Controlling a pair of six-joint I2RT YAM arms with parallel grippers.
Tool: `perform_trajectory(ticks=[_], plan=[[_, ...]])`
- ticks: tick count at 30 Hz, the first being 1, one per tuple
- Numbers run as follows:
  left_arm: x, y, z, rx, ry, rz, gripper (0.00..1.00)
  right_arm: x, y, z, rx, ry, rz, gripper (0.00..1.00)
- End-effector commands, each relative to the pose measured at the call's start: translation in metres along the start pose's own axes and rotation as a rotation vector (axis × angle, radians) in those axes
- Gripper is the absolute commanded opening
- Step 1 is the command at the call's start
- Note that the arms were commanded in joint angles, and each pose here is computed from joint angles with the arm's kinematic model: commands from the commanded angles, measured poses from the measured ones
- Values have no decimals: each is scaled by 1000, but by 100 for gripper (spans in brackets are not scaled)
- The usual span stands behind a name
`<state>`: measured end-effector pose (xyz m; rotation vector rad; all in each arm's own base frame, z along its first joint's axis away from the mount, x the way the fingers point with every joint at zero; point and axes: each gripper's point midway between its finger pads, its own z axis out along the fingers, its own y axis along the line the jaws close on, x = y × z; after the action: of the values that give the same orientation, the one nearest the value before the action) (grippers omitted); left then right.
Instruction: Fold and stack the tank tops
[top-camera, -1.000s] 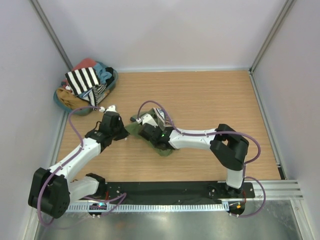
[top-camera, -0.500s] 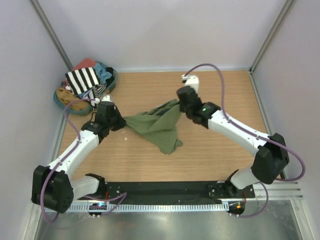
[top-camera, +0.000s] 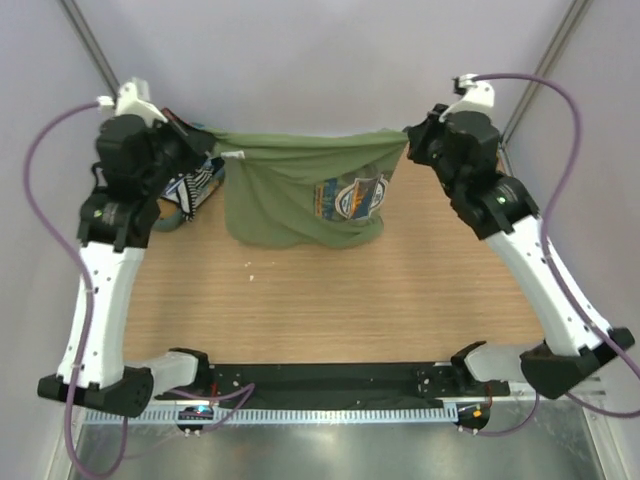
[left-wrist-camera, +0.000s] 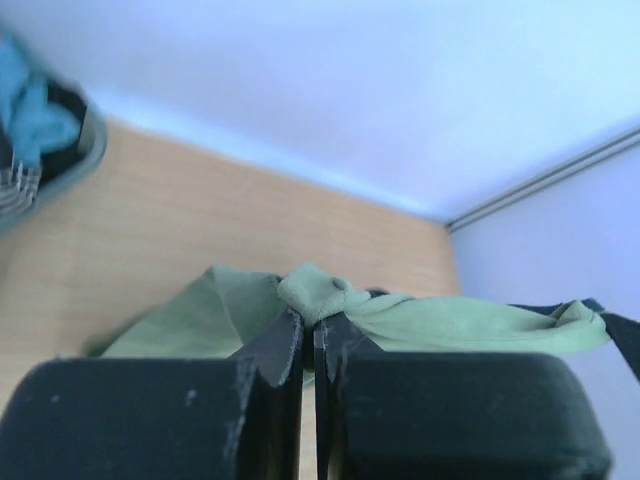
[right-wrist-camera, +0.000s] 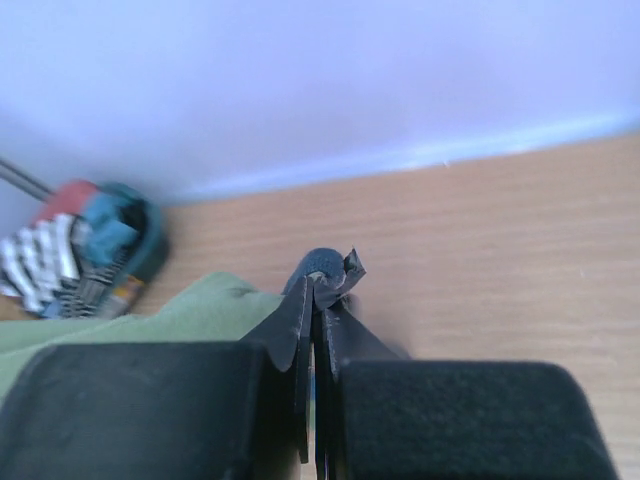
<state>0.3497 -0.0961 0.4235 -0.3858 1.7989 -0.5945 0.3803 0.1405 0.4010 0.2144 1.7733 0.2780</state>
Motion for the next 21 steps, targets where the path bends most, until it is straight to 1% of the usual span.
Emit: perform_trajectory(ticks=[1, 2, 3, 5, 7, 10, 11, 14, 18, 19, 20, 21], plan=[[-37, -26, -53, 51, -60, 66, 0, -89, 16, -67, -150, -208, 36, 1], [-46, -36, -68, 82, -82, 76, 0, -103, 16, -86, -181, -251, 36, 1], [-54, -41, -86, 103, -117, 79, 0, -109, 16, -94, -196, -268, 36, 1], [-56, -42, -99, 117, -142, 78, 0, -118, 17, -113, -237, -293, 30, 1], [-58, -41, -113, 123, -173, 76, 0, -118, 20, -120, -265, -288, 26, 1], [-53, -35, -113, 110, -182, 66, 0, -112, 21, -120, -283, -276, 6, 1], [-56, -28, -111, 75, -198, 56, 0, -105, 22, -115, -278, -260, -3, 1], [-47, -19, -92, 41, -169, 52, 0, -91, 19, -99, -250, -225, -29, 1], [-44, -10, -58, -6, -151, 39, 0, -69, 19, -58, -185, -169, -70, 1], [-44, -9, -52, -13, -146, 39, 0, -70, 20, -52, -173, -176, -78, 1], [-39, -6, -34, -32, -116, 39, 0, -73, 19, -47, -160, -183, -82, 1], [-44, -9, -31, -32, -119, 37, 0, -73, 21, -41, -149, -182, -88, 1]])
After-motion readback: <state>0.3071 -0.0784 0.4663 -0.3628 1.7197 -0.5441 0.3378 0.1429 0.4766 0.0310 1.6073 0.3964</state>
